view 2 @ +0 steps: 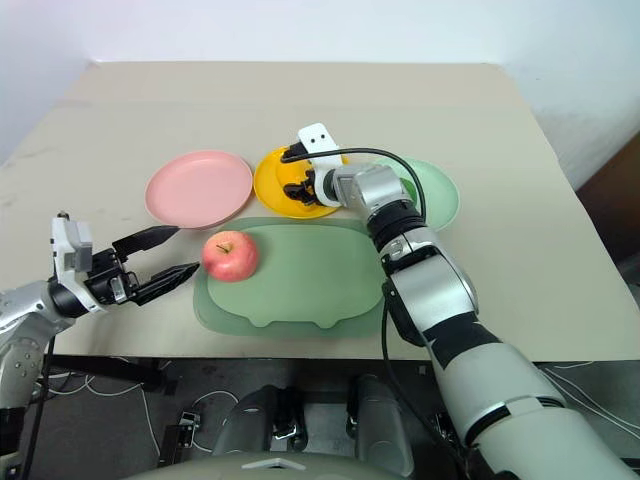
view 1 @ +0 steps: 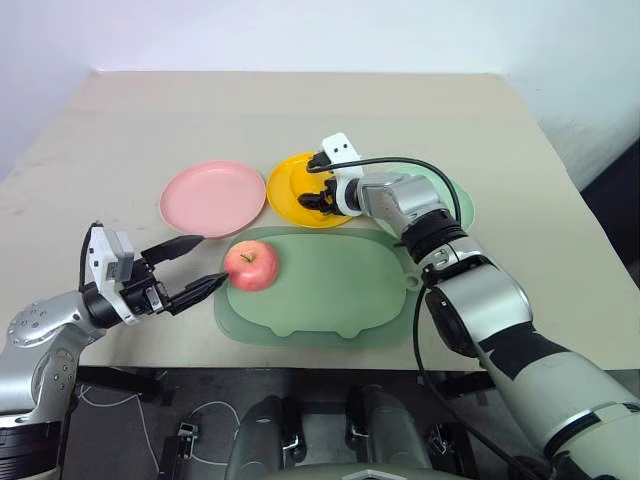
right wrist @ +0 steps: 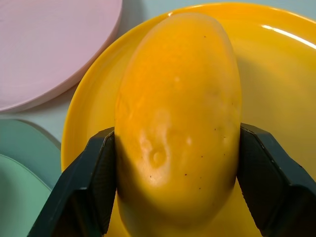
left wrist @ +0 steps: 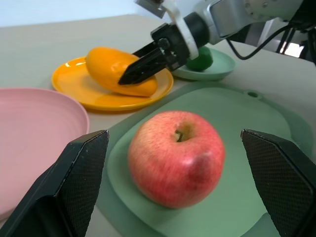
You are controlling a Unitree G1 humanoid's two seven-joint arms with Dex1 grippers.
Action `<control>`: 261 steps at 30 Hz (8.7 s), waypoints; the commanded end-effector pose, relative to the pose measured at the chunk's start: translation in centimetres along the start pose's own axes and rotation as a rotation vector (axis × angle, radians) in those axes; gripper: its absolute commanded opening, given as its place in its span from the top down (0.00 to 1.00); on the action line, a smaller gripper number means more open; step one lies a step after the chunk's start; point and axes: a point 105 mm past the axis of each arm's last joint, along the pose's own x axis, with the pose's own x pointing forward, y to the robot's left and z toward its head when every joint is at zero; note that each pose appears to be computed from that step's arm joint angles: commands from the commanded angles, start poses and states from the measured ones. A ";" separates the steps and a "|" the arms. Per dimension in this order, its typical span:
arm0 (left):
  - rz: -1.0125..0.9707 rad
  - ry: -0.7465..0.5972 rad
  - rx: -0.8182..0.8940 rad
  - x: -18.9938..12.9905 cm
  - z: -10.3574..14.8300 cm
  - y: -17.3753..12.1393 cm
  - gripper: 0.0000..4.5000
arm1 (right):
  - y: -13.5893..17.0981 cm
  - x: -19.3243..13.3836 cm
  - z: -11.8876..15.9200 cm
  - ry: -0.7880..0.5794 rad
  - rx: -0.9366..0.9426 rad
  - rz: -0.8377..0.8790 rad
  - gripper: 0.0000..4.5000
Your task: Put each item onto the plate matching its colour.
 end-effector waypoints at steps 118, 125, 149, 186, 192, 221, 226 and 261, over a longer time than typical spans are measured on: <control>-0.400 0.028 0.028 9.9 1.3 -2.5 0.00 | 2.6 -16.8 -5.3 -0.315 -0.225 0.134 0.00; -0.445 0.078 0.046 9.8 0.9 -3.6 0.00 | 2.4 -16.7 -5.7 -0.302 -0.234 0.124 0.00; -0.481 0.182 0.056 9.7 -2.4 -4.2 0.04 | 2.4 -17.0 -5.9 -0.286 -0.247 0.120 0.00; -0.341 0.061 -0.073 5.4 -0.6 -0.3 0.01 | 2.3 -16.4 -6.0 -0.280 -0.253 0.121 0.00; -0.341 0.048 -0.019 5.5 -1.2 -0.7 0.01 | 2.1 -16.4 -6.1 -0.274 -0.254 0.113 0.00; -0.503 0.191 0.082 9.9 -1.1 -3.9 0.01 | 1.9 -16.8 -6.7 -0.242 -0.268 0.065 0.00; -0.480 0.170 0.070 10.4 -0.4 -3.8 0.01 | 1.9 -16.6 -6.7 -0.241 -0.270 0.068 0.00; -0.508 0.250 0.095 8.6 -4.5 -3.0 0.01 | 1.8 -16.6 -6.9 -0.231 -0.268 0.061 0.00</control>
